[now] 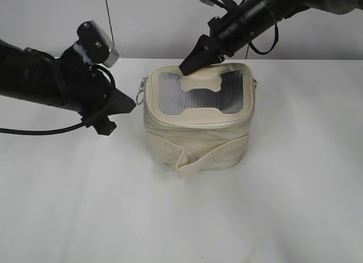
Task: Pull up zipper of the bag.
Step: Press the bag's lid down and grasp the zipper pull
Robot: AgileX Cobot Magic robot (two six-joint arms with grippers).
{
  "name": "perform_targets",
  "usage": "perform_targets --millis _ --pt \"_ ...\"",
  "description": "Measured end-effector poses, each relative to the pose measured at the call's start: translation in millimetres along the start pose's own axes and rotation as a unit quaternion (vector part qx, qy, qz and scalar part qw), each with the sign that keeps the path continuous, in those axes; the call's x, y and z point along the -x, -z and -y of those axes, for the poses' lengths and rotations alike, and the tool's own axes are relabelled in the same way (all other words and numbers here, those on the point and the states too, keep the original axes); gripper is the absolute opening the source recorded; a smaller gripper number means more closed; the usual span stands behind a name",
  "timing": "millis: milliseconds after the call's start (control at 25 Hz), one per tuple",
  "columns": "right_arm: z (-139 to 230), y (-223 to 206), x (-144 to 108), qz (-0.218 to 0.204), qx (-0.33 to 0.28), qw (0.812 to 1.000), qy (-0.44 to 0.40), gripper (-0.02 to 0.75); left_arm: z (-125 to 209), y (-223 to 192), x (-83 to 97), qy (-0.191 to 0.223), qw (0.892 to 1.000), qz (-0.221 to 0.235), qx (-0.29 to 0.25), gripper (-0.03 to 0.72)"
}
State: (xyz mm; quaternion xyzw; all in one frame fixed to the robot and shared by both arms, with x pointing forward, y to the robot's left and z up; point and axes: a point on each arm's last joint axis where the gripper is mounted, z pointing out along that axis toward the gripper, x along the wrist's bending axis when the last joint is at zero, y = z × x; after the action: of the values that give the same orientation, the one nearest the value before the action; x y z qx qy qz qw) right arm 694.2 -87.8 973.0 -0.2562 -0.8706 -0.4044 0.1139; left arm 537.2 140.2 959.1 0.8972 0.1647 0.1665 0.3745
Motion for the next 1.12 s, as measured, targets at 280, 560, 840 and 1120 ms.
perform_targets --millis 280,560,840,1120 --pt "0.0 0.0 0.0 0.0 0.0 1.0 0.0 0.043 -5.2 -5.5 -8.4 0.02 1.0 -0.014 0.009 0.282" --pt "0.0 0.0 0.0 0.0 0.0 1.0 0.0 0.043 6.6 -28.9 -16.5 0.073 0.997 -0.023 -0.006 0.419" --pt "0.0 0.0 0.0 0.0 0.0 1.0 -0.001 0.043 7.0 -38.4 -21.9 0.103 0.994 -0.028 0.0 0.422" --pt "0.4 1.0 1.4 0.003 0.0 1.0 -0.001 0.043 -3.1 -38.7 -30.8 0.099 0.994 -0.041 0.015 0.362"
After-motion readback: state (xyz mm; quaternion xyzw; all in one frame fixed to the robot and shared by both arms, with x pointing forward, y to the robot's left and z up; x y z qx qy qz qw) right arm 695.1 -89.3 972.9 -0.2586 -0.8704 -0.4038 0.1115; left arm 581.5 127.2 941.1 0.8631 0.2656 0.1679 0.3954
